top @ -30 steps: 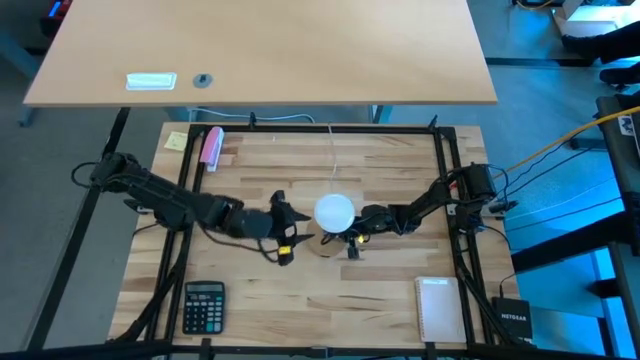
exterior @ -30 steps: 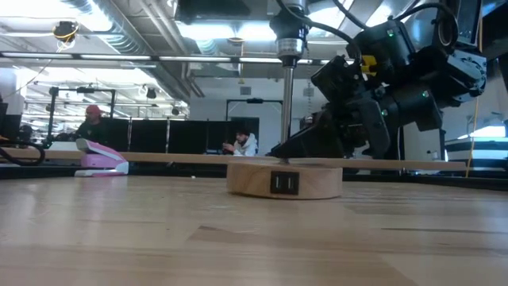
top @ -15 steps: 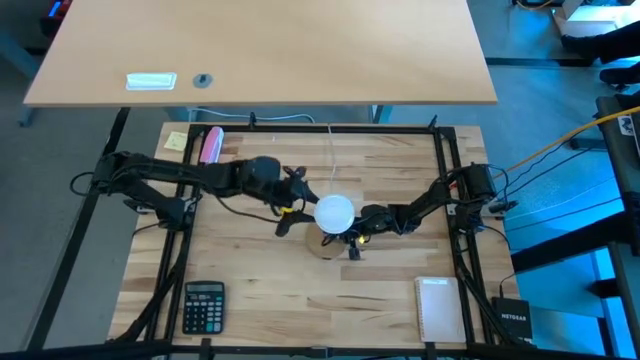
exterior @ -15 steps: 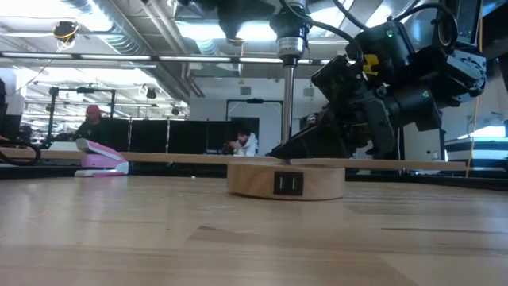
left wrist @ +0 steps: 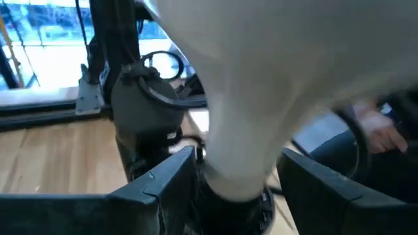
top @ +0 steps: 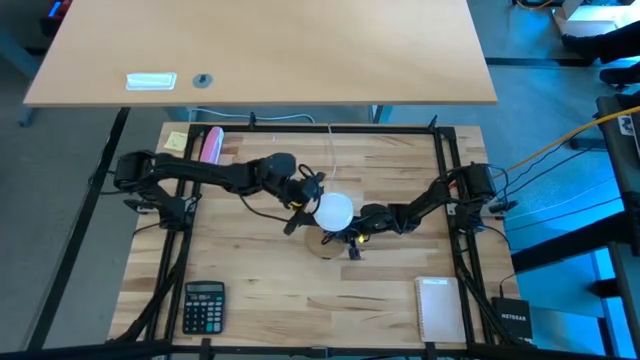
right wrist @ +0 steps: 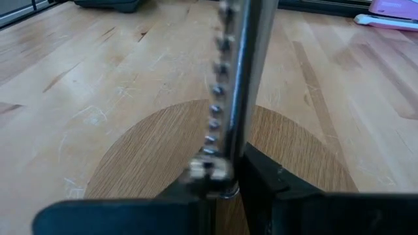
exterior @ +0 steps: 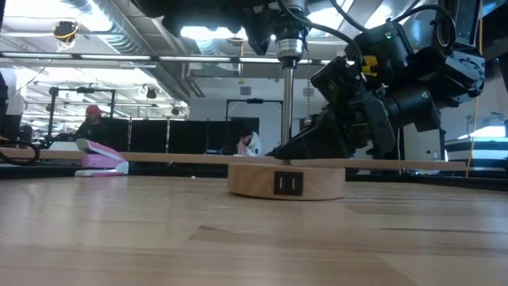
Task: Screw lightbulb
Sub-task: Insert the white lightbulb into the lamp, then remove the white lightbulb from the lamp
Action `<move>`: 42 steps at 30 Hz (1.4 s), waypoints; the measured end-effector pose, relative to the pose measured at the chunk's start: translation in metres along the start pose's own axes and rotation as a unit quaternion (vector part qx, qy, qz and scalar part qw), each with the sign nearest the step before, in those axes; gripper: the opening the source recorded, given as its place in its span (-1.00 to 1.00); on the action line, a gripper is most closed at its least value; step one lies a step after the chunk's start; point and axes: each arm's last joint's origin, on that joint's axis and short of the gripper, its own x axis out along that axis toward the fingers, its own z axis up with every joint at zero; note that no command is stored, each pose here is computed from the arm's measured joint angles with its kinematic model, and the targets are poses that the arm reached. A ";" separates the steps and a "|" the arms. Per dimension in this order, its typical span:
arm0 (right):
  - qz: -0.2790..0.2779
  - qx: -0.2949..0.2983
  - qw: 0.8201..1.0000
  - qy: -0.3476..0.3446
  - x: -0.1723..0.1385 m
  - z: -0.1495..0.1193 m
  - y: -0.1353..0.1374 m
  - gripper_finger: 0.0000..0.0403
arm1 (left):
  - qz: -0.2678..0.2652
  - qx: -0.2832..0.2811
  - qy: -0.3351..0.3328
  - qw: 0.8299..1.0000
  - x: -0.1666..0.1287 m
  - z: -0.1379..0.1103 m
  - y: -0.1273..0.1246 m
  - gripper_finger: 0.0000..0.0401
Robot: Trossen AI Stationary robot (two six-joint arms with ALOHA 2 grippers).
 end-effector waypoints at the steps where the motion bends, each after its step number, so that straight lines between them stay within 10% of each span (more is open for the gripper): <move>1: 0.000 0.000 1.000 0.000 0.000 0.000 0.000 -0.78 | -0.005 -0.001 -0.004 1.000 0.001 0.000 0.000 0.02; 10: 0.000 0.000 1.000 0.001 0.000 0.000 0.000 -0.78 | -0.008 0.002 -0.024 1.000 0.003 0.002 0.001 -0.16; 22: -0.046 0.010 0.999 0.007 0.000 -0.001 -0.002 -0.78 | 0.146 -0.021 -0.005 0.989 0.016 0.002 -0.021 -0.35; 33: -0.116 0.037 0.992 0.019 -0.001 -0.003 -0.007 -0.78 | 0.441 -0.088 -0.044 0.892 0.030 -0.002 -0.073 -0.35; 38: -0.126 0.037 0.991 0.016 0.000 -0.001 -0.008 -0.78 | 0.508 -0.129 -0.086 0.848 0.030 -0.003 -0.087 -0.35; 42: -0.127 0.035 0.991 0.020 0.004 0.003 -0.008 -0.78 | 0.513 -0.125 -0.085 0.845 0.030 -0.003 -0.088 -0.35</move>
